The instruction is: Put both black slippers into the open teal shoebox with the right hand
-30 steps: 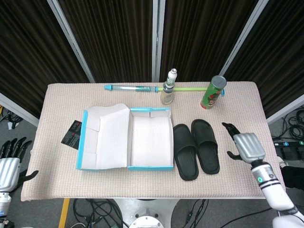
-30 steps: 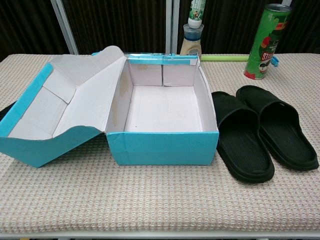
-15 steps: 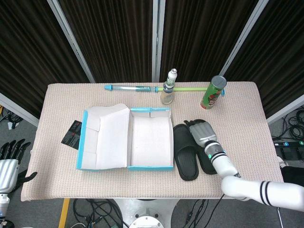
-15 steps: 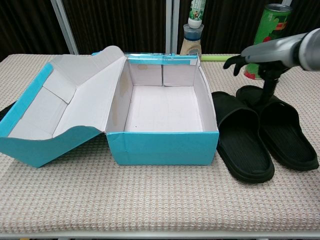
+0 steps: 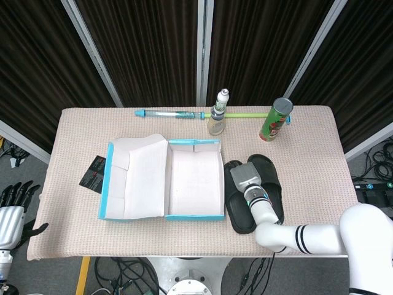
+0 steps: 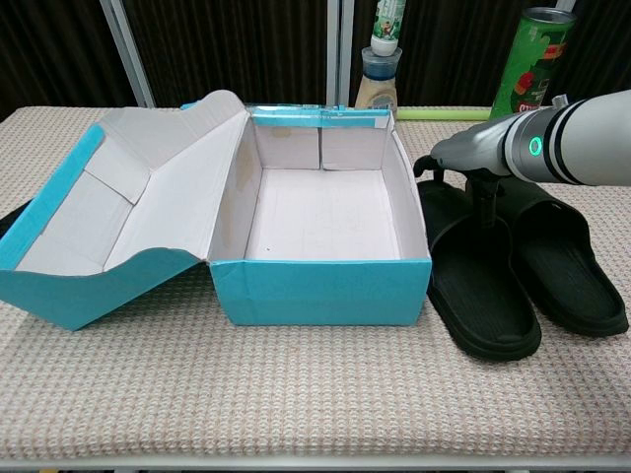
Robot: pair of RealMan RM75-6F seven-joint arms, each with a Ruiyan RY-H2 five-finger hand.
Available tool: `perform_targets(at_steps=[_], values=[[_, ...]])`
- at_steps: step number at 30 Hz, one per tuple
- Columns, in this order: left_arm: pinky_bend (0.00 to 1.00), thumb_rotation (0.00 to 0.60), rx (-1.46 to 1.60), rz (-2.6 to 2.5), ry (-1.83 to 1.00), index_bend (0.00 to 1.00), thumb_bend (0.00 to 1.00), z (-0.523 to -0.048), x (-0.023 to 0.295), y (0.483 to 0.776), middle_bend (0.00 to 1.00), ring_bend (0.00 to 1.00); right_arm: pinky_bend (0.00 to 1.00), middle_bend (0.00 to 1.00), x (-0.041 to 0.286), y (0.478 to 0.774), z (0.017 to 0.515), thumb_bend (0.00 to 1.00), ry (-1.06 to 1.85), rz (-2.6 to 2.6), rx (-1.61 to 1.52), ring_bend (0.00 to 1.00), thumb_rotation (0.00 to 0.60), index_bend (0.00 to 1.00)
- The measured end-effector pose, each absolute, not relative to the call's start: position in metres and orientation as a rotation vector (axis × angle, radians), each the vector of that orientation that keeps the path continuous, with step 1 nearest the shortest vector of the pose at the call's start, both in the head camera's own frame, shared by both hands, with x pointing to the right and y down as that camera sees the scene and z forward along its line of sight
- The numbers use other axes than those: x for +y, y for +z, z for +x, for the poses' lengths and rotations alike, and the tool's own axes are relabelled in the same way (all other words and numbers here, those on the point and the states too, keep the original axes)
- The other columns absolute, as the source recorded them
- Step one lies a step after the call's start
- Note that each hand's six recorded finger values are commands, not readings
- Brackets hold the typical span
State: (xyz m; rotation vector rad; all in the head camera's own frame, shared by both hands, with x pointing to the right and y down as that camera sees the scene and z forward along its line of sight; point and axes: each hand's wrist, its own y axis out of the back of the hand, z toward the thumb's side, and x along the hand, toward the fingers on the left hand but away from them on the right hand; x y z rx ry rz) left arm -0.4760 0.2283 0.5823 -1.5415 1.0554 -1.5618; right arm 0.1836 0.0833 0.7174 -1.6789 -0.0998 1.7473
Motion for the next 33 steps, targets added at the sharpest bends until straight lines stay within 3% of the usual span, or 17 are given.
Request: perform_targets(at_steps=[15,26,33], values=[[0.00,0.600,1.063,-1.547,-1.572,0.14,0.00,-0.478,0.230,0.584,0.07,0.00,0.97,0.16,0.093,0.731,0.176,0.07,1.746,-1.569,0.014,0.76,0.600,0.09],[0.00,0.600,1.068,-1.548,-1.579,0.14,0.00,-0.481,0.232,0.584,0.07,0.00,0.97,0.33,0.090,0.735,0.171,0.07,1.700,-1.520,-0.017,0.79,0.600,0.39],[0.00,0.600,1.063,-1.547,-1.577,0.14,0.00,-0.480,0.232,0.584,0.07,0.00,0.98,0.37,0.077,0.726,0.176,0.07,1.665,-1.571,-0.172,0.80,0.600,0.44]])
